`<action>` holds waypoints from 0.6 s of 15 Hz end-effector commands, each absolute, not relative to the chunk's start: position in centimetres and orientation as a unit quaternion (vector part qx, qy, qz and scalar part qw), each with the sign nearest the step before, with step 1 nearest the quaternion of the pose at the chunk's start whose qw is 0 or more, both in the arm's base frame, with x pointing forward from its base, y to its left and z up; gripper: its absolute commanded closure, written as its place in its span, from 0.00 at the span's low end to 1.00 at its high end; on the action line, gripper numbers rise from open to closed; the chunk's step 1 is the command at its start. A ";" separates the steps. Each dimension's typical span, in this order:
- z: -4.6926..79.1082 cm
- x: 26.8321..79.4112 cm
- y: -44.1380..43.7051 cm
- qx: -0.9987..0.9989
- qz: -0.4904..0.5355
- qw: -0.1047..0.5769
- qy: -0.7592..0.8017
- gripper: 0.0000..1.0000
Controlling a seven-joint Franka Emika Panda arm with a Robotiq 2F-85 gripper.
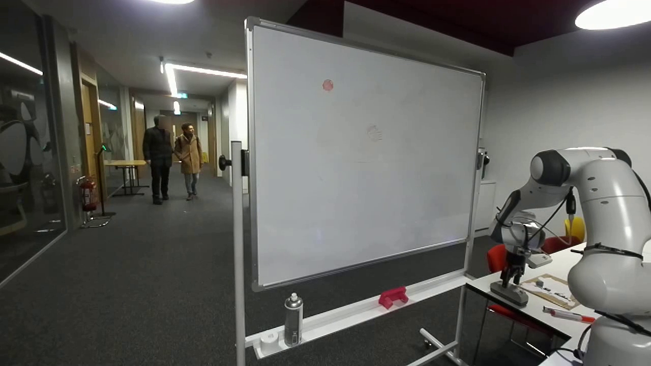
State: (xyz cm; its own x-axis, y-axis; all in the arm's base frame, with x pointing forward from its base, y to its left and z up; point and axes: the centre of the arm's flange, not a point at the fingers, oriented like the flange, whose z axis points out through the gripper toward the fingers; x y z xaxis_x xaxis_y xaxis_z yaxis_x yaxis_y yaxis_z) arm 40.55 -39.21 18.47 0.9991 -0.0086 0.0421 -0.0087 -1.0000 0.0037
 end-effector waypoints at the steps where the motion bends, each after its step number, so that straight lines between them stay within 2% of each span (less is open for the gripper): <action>1: 18.4 41.0 -39.0 1.000 0.026 0.010 -0.001 0.00; 9: 18.0 41.2 -40.4 1.000 0.022 0.004 -0.016 0.00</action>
State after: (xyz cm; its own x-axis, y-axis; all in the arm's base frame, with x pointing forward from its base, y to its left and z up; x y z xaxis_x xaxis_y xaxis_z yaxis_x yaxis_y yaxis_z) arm 40.72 -39.15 18.27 0.9990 -0.0115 0.0426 -0.0115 -0.9999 0.0002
